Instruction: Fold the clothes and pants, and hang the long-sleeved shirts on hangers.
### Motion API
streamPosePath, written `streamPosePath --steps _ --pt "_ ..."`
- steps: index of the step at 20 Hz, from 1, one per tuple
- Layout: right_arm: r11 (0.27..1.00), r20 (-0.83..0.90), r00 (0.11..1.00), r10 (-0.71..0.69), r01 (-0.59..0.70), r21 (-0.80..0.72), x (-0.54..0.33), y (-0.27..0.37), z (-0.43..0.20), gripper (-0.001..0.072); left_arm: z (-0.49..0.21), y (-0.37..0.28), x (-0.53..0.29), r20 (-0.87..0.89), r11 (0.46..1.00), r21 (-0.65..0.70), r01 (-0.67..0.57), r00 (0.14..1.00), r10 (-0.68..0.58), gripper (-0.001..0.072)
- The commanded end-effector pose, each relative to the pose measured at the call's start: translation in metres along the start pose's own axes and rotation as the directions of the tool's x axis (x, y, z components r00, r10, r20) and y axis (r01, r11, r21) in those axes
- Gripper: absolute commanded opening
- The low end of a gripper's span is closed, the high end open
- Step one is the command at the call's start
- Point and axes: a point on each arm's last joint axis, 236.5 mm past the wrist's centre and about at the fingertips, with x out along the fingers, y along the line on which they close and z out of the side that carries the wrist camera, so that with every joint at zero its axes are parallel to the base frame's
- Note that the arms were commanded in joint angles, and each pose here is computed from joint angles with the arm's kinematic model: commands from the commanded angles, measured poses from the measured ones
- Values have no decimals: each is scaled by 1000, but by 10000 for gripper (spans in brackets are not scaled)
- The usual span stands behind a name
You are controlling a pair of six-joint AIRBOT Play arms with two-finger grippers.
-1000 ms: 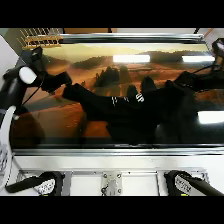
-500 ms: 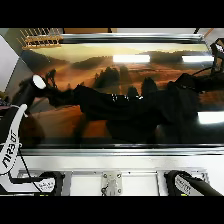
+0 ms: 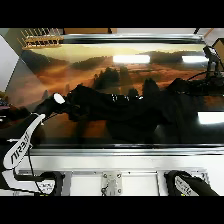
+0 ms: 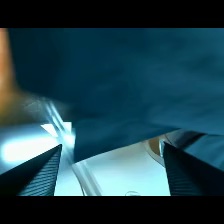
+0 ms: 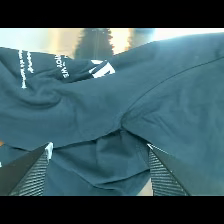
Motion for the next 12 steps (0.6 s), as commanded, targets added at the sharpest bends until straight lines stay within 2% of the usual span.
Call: streamPosePath --steps 1,2,3,4,6,8,10,12 --pt "1000 -2 1000 8 -8 -1 0 3 -1 656 5 -17 18 -24 999 41 -6 1000 7 558" --pt "1000 -2 1000 5 -5 -5 0 2 -1 657 8 -21 18 -19 999 45 -5 1000 6 295" --pt "1000 -3 1000 -6 6 -7 0 -2 -1 657 11 -23 17 -11 999 41 -2 1000 3 70" --pt "1000 -2 1000 -25 25 -2 -2 -10 -1 656 14 -26 12 -3 999 47 2 1000 -2 6" --pt "994 -16 995 -101 102 31 -4 -43 -8 657 25 -29 -12 31 998 61 19 999 -21 5" --pt "970 -69 979 -192 200 141 -2 -95 -31 657 35 -33 -46 79 995 96 36 996 -44 5" --pt "907 -121 955 -269 294 301 5 -156 -62 657 38 -34 -78 129 992 118 46 990 -61 5" --pt "843 -159 944 -290 331 424 19 -206 -87 657 40 -38 -102 174 991 126 52 982 -74 5"
